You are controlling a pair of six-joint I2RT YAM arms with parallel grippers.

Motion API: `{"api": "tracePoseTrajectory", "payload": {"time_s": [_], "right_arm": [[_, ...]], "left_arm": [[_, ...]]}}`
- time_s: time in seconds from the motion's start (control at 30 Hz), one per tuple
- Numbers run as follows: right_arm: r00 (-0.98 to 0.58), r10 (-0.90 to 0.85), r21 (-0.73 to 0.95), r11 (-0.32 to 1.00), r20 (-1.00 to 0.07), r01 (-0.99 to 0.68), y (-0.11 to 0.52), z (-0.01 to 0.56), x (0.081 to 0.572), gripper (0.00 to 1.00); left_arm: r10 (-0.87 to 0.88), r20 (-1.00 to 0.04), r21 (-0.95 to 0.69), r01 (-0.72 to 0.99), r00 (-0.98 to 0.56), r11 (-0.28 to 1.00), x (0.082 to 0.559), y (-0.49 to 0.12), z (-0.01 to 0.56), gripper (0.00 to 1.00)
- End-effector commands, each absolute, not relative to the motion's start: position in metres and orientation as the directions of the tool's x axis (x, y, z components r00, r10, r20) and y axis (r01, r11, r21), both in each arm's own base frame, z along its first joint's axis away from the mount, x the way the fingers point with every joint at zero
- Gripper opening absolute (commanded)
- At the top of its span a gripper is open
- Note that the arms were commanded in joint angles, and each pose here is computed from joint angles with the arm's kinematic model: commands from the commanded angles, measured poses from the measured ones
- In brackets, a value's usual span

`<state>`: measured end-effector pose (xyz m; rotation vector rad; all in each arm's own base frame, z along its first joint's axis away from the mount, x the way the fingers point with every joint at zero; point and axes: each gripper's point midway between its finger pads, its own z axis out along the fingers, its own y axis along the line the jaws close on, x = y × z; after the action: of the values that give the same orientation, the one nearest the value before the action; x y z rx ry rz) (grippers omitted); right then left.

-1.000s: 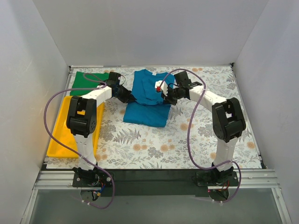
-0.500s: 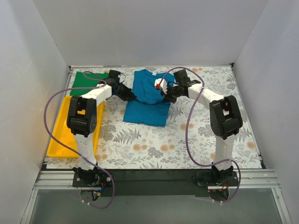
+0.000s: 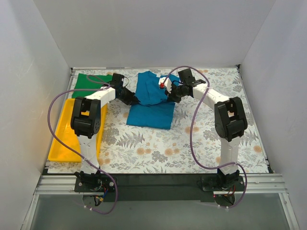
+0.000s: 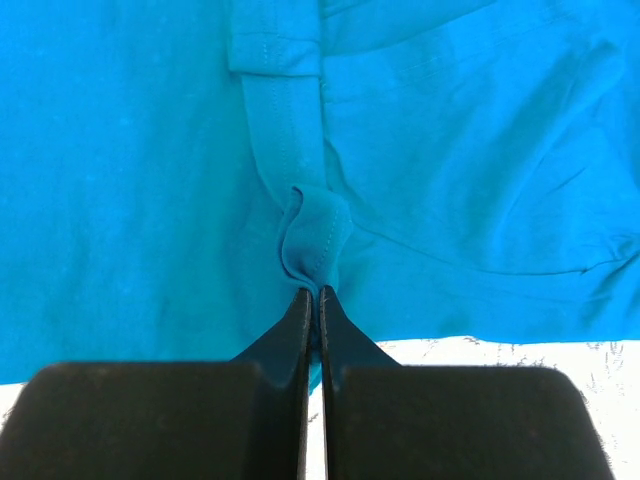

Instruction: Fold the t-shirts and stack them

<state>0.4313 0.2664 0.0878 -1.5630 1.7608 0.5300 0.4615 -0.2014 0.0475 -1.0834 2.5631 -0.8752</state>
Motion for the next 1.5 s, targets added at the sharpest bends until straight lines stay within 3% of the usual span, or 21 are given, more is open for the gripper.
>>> {"api": "tracePoseTrajectory", "payload": {"time_s": [0.0, 0.27, 0.33, 0.37, 0.5, 0.6, 0.67, 0.77, 0.87, 0.97, 1.0, 1.07, 1.1, 1.23, 1.47], "right_arm": [[-0.007, -0.666, -0.17, 0.201, -0.746, -0.965, 0.269, 0.095, 0.446, 0.01], [-0.021, -0.671, -0.16, 0.207, -0.741, -0.965, 0.27, 0.087, 0.45, 0.01], [-0.031, -0.674, -0.164, 0.223, -0.738, -0.961, 0.269, 0.088, 0.454, 0.07], [-0.063, -0.673, -0.17, 0.275, -0.737, -0.946, 0.267, 0.092, 0.463, 0.2], [-0.151, -0.647, -0.211, 0.447, -0.748, -0.869, 0.259, 0.111, 0.491, 0.53], [-0.188, -0.604, -0.249, 0.564, -0.774, -0.788, 0.249, 0.134, 0.508, 0.68], [-0.184, -0.576, -0.251, 0.591, -0.796, -0.767, 0.244, 0.153, 0.509, 0.71], [-0.085, -0.577, -0.248, 0.474, -0.812, -0.845, 0.25, 0.168, 0.481, 0.72], [0.149, -0.558, -0.21, 0.046, -0.816, -0.977, 0.266, 0.158, 0.387, 0.72], [0.272, -0.537, -0.225, -0.153, -0.799, -0.962, 0.27, 0.145, 0.319, 0.76], [0.281, -0.587, -0.22, -0.174, -0.759, -0.96, 0.26, 0.123, 0.298, 0.77], [0.299, -0.626, -0.209, -0.215, -0.72, -0.954, 0.27, 0.104, 0.269, 0.77], [0.305, -0.685, -0.252, -0.18, -0.662, -0.951, 0.266, 0.085, 0.273, 0.77], [0.328, -0.737, -0.38, -0.104, -0.591, -0.919, 0.28, 0.078, 0.28, 0.78], [0.268, -0.795, -0.404, -0.031, -0.545, -0.914, 0.285, 0.065, 0.304, 0.78]], "left_arm": [[-0.713, -0.011, -0.652, -0.535, -0.701, 0.537, 0.476, -0.2, 0.075, 0.0], [-0.712, -0.01, -0.658, -0.531, -0.702, 0.533, 0.479, -0.2, 0.076, 0.0], [-0.697, 0.0, -0.677, -0.514, -0.717, 0.528, 0.48, -0.201, 0.078, 0.0], [-0.688, -0.019, -0.716, -0.471, -0.726, 0.516, 0.487, -0.203, 0.085, 0.1], [-0.687, -0.031, -0.766, -0.424, -0.726, 0.483, 0.493, -0.202, 0.1, 0.48], [-0.707, -0.091, -0.791, -0.38, -0.702, 0.479, 0.503, -0.194, 0.123, 0.51], [-0.702, -0.189, -0.794, -0.314, -0.687, 0.521, 0.505, -0.185, 0.145, 0.52], [-0.66, -0.331, -0.792, -0.182, -0.675, 0.583, 0.495, -0.178, 0.183, 0.52], [-0.604, -0.366, -0.774, -0.129, -0.708, 0.62, 0.46, -0.175, 0.19, 0.53], [-0.533, -0.345, -0.737, -0.129, -0.773, 0.664, 0.408, -0.171, 0.167, 0.53], [-0.506, -0.295, -0.718, -0.162, -0.81, 0.677, 0.381, -0.17, 0.142, 0.53], [-0.493, -0.298, -0.724, -0.143, -0.817, 0.675, 0.354, -0.17, 0.146, 0.53], [-0.504, -0.265, -0.727, -0.173, -0.822, 0.665, 0.341, -0.171, 0.14, 0.53], [-0.575, -0.169, -0.717, -0.301, -0.8, 0.629, 0.295, -0.166, 0.109, 0.54], [-0.704, -0.126, -0.686, -0.452, -0.699, 0.571, 0.308, -0.155, 0.079, 0.55]]}}
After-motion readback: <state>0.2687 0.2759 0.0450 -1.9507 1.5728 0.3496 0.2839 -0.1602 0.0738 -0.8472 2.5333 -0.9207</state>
